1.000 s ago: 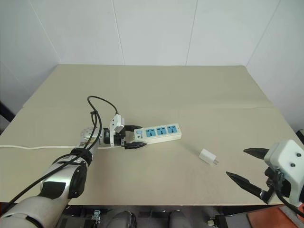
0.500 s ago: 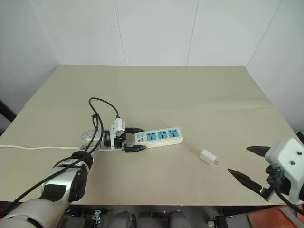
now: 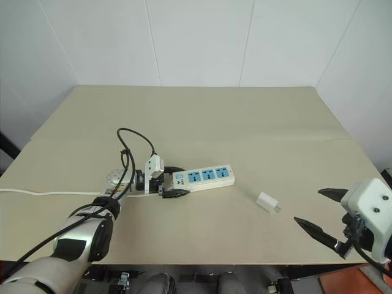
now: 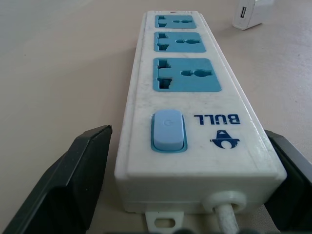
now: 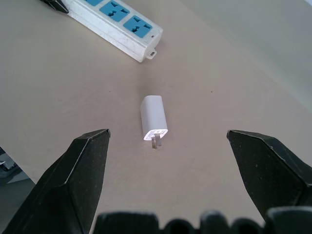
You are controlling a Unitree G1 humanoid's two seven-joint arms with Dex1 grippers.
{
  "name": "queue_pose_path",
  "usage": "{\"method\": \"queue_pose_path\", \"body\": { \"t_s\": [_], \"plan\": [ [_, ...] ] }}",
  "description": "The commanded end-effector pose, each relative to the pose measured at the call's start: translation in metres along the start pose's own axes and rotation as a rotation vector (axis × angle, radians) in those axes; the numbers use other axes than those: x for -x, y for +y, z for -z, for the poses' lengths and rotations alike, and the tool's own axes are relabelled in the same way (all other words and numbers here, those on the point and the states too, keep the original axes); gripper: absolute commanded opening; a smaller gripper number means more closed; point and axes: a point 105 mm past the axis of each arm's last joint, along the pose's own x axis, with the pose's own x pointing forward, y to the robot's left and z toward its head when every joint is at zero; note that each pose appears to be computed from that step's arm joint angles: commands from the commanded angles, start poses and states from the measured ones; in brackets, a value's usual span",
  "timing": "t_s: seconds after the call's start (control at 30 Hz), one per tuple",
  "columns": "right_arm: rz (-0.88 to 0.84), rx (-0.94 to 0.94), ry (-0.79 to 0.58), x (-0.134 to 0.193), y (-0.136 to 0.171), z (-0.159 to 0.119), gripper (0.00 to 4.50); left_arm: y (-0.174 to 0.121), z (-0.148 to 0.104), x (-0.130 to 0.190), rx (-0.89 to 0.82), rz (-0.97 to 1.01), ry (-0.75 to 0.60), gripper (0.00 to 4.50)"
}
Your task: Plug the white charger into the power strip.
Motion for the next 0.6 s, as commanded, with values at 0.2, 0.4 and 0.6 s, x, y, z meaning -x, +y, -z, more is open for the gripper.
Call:
{"method": "queue_pose_path", "body": {
  "t_s": [0.2,0.4,0.6],
  "plan": [
    [0.008,0.039,0.002,-0.001,-0.004,-0.006,4.50,-0.003,0.000,-0.005,0.040,0.019,-0.015,3.31],
    [-0.071,0.000,0.070,-0.017,-0.008,-0.007,4.50,-0.008,-0.004,-0.002,-0.045,0.090,0.013,3.31],
    [-0.200,-0.001,0.168,-0.051,-0.010,-0.028,4.50,-0.014,-0.016,0.005,-0.080,0.187,-0.034,3.31]
  ]
}}
